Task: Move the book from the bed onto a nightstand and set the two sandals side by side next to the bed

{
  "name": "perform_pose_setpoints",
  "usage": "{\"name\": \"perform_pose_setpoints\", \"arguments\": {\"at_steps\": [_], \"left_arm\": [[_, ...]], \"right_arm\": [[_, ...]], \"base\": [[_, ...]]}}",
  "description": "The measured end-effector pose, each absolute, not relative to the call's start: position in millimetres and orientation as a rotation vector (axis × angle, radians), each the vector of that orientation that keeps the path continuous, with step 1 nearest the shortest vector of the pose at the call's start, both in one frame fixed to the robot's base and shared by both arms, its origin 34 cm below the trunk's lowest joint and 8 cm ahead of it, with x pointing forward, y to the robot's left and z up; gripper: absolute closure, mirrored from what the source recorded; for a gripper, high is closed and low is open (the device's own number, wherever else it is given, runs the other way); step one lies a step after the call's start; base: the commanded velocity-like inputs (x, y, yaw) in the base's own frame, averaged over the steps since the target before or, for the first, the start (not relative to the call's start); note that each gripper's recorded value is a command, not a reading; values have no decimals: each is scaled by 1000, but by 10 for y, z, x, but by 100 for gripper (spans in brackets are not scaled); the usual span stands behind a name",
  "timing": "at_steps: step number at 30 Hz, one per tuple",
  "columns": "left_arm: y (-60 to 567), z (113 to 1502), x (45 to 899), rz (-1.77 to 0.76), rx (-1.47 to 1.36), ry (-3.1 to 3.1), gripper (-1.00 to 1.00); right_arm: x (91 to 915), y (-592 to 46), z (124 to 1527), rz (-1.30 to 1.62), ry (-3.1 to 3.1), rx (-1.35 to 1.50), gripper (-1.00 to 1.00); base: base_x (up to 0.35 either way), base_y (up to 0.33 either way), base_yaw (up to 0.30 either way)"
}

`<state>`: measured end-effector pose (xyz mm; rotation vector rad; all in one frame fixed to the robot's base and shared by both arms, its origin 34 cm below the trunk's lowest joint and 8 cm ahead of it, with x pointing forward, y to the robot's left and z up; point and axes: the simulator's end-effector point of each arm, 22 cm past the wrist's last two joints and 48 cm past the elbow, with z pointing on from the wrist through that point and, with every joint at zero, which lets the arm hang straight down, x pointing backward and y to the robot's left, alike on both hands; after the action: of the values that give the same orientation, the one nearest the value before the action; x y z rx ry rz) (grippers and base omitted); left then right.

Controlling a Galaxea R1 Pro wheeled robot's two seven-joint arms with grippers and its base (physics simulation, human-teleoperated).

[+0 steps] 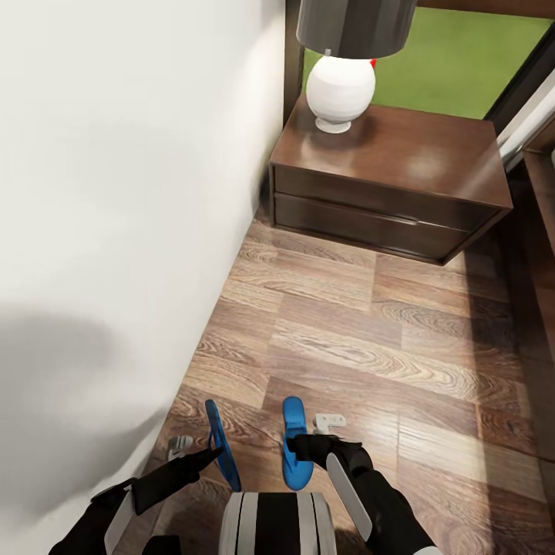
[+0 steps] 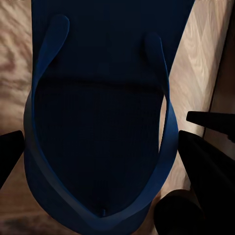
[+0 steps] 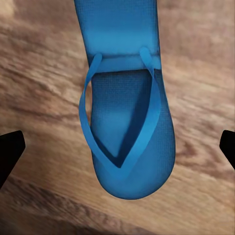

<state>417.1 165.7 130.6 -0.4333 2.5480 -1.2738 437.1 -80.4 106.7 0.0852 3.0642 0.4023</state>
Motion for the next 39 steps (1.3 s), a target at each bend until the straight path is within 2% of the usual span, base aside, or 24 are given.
{"name": "perform_pose_setpoints", "arguments": {"at_steps": [21,27,39], "left_arm": [[1654,1142,3995,-1282,-471,2584,100],[1651,1149,3998,-1287,-472,2581,100],[2066,1175,4123,-1227,-541,2527,100]], "right_arm": [[4194,-784,895,415,3106,96,-100],[4163,-525,975,469,3088,-25,-100],[4195,-639,924,437,3069,33,-100]], "base": [[0,0,0],[0,0,0],[0,0,0]]}}
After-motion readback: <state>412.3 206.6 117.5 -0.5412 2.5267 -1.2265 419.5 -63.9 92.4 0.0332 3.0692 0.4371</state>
